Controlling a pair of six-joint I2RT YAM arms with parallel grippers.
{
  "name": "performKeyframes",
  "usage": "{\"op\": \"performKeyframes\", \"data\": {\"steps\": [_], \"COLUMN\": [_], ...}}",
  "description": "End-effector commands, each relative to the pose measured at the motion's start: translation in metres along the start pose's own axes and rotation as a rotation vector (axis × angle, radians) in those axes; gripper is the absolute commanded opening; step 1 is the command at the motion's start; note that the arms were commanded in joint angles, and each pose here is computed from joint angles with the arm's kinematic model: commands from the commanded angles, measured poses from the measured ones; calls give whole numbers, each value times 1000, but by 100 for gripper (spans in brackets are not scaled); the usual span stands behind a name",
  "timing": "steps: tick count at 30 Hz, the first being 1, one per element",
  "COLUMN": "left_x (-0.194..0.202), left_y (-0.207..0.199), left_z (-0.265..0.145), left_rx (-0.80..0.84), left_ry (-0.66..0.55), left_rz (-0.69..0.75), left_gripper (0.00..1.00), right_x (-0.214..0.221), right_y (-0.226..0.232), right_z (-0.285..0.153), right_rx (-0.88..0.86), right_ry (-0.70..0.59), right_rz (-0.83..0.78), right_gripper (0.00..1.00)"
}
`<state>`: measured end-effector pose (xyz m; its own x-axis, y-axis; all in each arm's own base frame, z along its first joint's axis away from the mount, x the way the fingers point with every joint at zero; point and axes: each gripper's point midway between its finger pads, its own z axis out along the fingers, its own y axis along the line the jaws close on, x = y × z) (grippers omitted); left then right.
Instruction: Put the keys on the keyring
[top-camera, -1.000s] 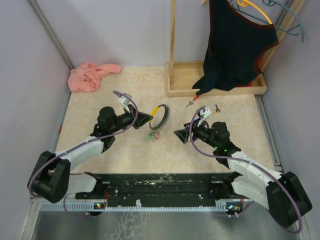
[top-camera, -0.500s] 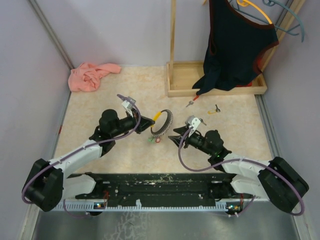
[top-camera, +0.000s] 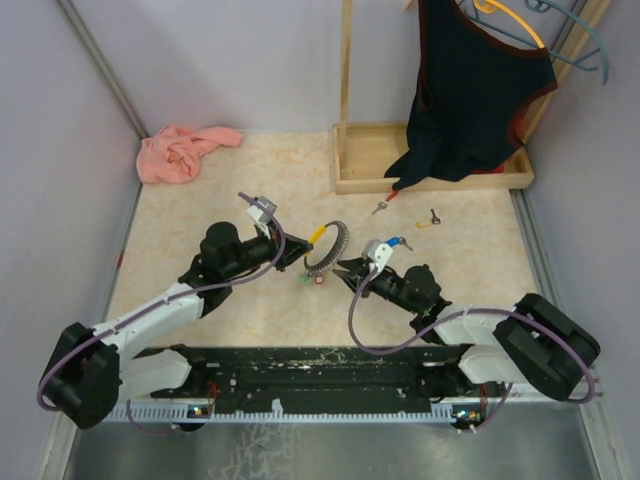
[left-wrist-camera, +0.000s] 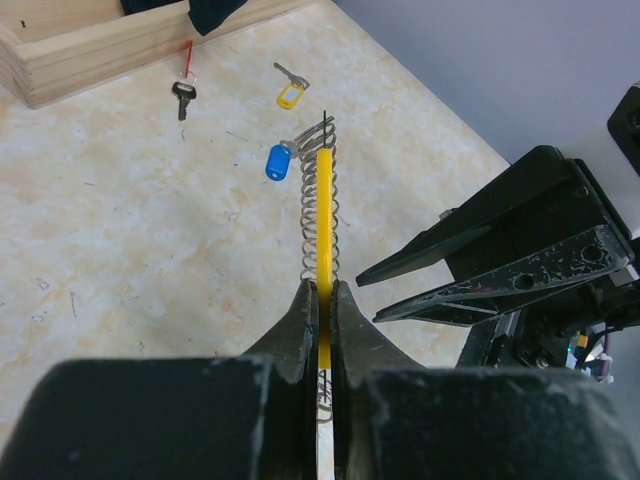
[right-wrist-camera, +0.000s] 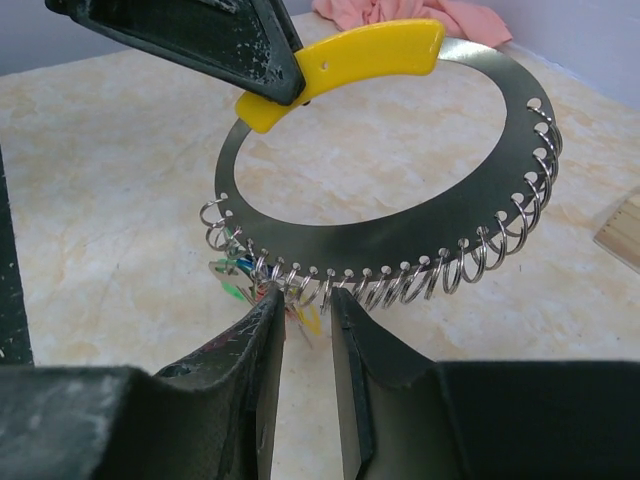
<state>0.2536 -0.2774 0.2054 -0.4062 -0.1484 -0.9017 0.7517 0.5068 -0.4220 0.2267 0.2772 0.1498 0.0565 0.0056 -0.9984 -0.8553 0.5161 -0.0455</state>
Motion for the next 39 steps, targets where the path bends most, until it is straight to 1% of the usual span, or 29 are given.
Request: {"op": "performKeyframes", "data": {"steps": [1, 5, 14, 22, 29, 39], "left_x": [-33, -34, -38, -38, -38, -37], "left_y": [-18, -20, -24, -26, -27, -30], "left_z": [2, 2, 1, 0, 1, 2], "left_rx": [42, 40, 45, 49, 51, 60], "left_ry": [-86, -97, -121, -124, -128, -130], "left_rz": [51, 49, 38, 32, 24, 16], "left_gripper": [1, 1, 1, 1, 1, 1], "right_x": [-15, -14, -5, -7, -12, -17], "right_y": [1, 4, 5, 4, 4, 0], "right_z": [3, 7, 11, 16, 17, 21], "right_rx": [0, -19, -24, -19, -18, 2], "right_ry": [-77, -71, -47, -60, -76, -106], "right_rz": [-47, -50, -49, -49, -43, -34], "right_gripper": [25, 19, 19, 26, 28, 36]}}
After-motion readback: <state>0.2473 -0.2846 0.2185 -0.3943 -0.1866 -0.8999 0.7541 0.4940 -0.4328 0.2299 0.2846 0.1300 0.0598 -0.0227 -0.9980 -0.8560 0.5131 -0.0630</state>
